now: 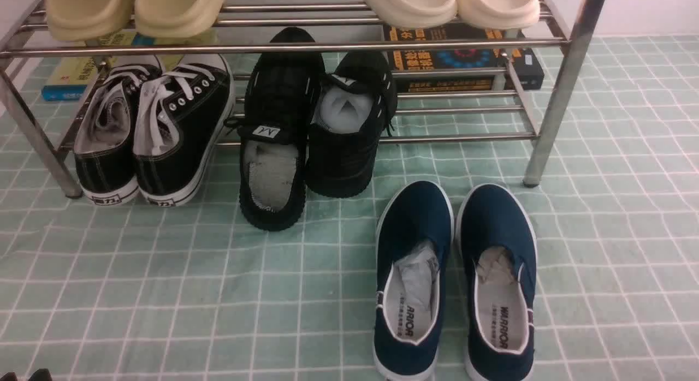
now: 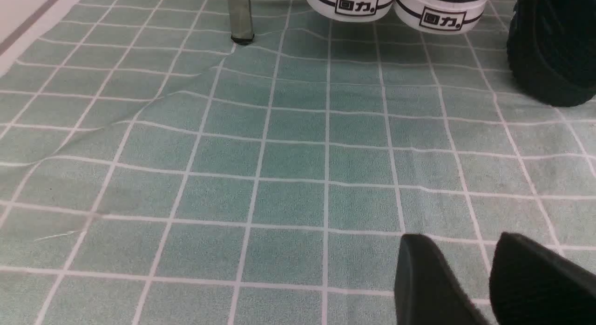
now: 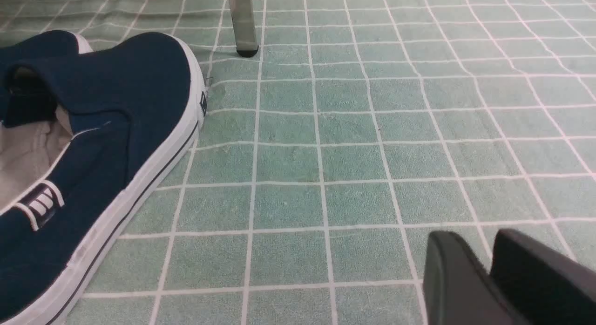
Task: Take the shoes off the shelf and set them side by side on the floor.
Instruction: 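Grasp a shoe standing on the lower shelf of the shoe rack with the left gripper, then set the held shoe down on the floor in front of the rack with the left gripper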
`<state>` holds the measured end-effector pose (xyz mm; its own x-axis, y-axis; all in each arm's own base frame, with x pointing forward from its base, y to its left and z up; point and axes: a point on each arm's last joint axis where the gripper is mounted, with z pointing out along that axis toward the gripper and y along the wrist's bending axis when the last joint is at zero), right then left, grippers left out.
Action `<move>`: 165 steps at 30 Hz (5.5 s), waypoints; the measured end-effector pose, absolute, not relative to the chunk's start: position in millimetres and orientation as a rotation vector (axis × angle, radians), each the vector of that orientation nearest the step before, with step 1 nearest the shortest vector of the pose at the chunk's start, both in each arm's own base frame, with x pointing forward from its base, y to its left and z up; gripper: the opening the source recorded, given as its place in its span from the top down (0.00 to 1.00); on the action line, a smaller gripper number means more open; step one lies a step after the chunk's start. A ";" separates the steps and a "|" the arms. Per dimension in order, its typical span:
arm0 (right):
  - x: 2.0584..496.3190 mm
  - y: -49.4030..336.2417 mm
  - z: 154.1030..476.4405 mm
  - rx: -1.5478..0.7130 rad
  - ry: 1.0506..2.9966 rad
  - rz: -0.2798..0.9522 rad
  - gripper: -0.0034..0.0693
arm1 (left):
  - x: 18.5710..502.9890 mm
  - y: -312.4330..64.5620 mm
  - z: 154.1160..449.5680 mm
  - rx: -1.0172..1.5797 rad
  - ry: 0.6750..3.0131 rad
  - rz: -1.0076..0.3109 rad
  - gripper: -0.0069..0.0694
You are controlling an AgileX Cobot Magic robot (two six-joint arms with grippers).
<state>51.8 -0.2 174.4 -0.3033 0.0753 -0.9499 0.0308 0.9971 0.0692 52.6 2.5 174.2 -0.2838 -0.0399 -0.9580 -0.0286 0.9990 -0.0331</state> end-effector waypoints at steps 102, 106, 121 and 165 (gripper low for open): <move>51.8 -0.2 174.4 0.076 1.879 0.044 0.63 | 344.9 -110.5 264.0 0.023 2.357 -0.325 0.54; 51.8 -0.2 174.4 0.076 1.879 0.043 0.63 | 354.9 -111.1 253.9 0.094 2.318 -0.266 0.54; 51.8 -0.2 174.4 0.075 1.879 0.043 0.63 | 376.5 -117.3 216.1 0.136 2.294 -0.243 0.66; 51.8 -0.2 174.4 0.077 1.879 0.045 0.63 | 239.0 -87.4 314.9 -0.027 2.721 -0.376 0.87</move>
